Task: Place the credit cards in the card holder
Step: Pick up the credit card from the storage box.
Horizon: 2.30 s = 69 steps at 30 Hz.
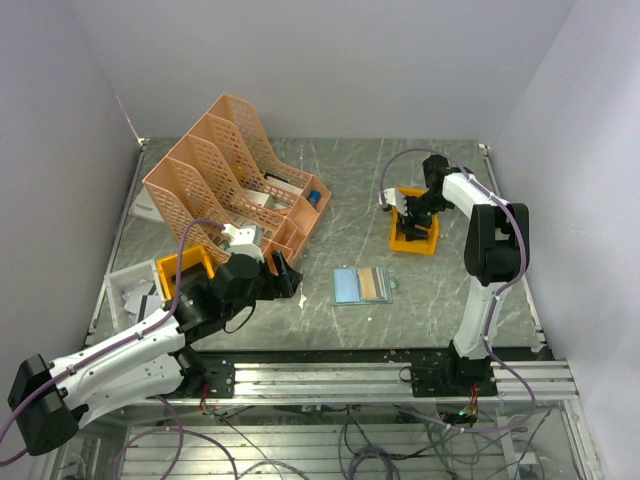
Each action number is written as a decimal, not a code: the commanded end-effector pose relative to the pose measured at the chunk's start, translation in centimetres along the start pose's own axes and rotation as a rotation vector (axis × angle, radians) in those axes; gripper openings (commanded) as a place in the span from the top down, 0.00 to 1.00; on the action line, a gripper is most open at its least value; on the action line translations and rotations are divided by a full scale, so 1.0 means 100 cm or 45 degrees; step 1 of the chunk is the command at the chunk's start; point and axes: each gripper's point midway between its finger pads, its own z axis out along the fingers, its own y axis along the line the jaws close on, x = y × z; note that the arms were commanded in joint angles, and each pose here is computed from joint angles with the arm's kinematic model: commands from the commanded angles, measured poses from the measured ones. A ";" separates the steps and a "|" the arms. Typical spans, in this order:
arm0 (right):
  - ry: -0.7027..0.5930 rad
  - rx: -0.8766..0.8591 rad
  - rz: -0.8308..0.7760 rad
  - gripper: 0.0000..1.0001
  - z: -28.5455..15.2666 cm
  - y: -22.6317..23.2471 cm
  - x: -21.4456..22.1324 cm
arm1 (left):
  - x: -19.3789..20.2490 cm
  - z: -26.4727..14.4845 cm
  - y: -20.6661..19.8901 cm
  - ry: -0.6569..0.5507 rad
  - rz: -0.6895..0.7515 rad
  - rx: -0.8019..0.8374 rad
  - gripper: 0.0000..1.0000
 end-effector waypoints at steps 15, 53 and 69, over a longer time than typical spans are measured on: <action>-0.032 -0.007 0.007 0.77 -0.009 0.005 -0.010 | -0.008 -0.002 -0.006 -0.038 -0.018 0.044 0.15; -0.112 -0.328 0.155 0.79 -0.010 0.038 -0.018 | 0.003 0.007 -0.031 0.021 -0.033 0.206 0.18; -0.153 -0.349 0.141 0.88 -0.044 0.065 -0.037 | 0.001 0.009 -0.032 0.013 -0.029 0.199 0.18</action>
